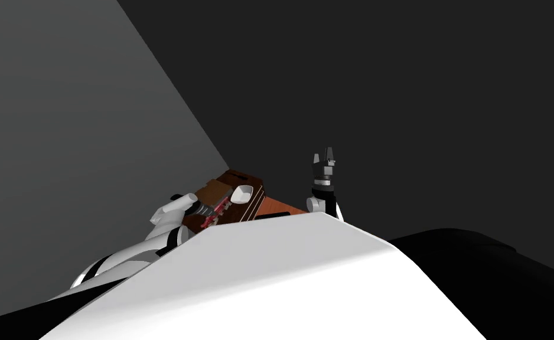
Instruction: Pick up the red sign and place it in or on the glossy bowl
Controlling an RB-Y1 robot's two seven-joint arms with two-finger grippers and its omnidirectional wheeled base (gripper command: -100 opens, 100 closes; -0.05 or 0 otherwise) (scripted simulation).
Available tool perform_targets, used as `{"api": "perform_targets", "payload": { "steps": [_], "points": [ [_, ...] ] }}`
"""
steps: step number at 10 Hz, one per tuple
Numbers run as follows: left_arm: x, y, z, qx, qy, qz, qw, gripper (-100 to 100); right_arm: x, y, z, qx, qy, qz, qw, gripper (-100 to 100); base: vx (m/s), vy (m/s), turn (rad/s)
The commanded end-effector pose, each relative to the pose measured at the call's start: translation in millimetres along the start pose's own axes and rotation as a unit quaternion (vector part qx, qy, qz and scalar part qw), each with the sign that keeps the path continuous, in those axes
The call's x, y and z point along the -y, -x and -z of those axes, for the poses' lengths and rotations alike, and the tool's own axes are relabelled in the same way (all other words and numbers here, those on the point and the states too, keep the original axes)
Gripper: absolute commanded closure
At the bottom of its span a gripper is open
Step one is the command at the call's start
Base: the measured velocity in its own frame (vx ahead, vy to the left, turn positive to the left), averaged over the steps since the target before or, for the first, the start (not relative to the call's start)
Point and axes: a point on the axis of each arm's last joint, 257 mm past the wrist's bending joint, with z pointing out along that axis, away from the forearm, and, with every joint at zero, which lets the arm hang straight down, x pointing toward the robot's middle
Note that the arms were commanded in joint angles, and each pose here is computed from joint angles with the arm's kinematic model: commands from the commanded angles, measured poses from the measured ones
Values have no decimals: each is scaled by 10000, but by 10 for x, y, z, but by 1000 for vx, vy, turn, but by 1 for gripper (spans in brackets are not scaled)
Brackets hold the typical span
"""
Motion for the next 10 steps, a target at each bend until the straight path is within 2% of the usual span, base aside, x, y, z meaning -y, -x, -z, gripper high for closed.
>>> {"api": "perform_targets", "payload": {
  "steps": [1, 2, 3, 7, 8, 9, 10],
  "points": [
    [0, 0, 0, 0, 0, 0, 10000, -100, 0, 0, 0, 0, 0, 0, 10000, 0, 53, 14, -8],
    [-7, 4, -6, 8, 14, -2, 10000, 0, 0, 0, 0, 0, 0, 0, 10000, 0, 12, 2, 0],
    [-47, -28, -81, 6, 2, 131, 9999, -100, 0, 0, -1, 0, 1, -1, 10000, 0, -34, 61, -164],
    [-138, -89, -229, 7, -15, 384, 9993, -100, 0, -1, -1, 0, 1, -1, 10000, 0, -85, 68, -147],
    [-113, -75, -201, 13, 0, 326, 9995, -100, 0, -1, -1, 0, 1, -1, 10000, 0, -47, 25, -41],
    [-111, -80, -207, 7, -12, 341, 9994, 100, 0, 0, -1, 0, 0, -1, 10000, 0, -8, 4, 7],
    [-112, -78, -207, 8, -10, 340, 9994, 100, 0, 0, -1, 0, 0, -1, 10000, 0, -5, -3, 0]
  ]
}}
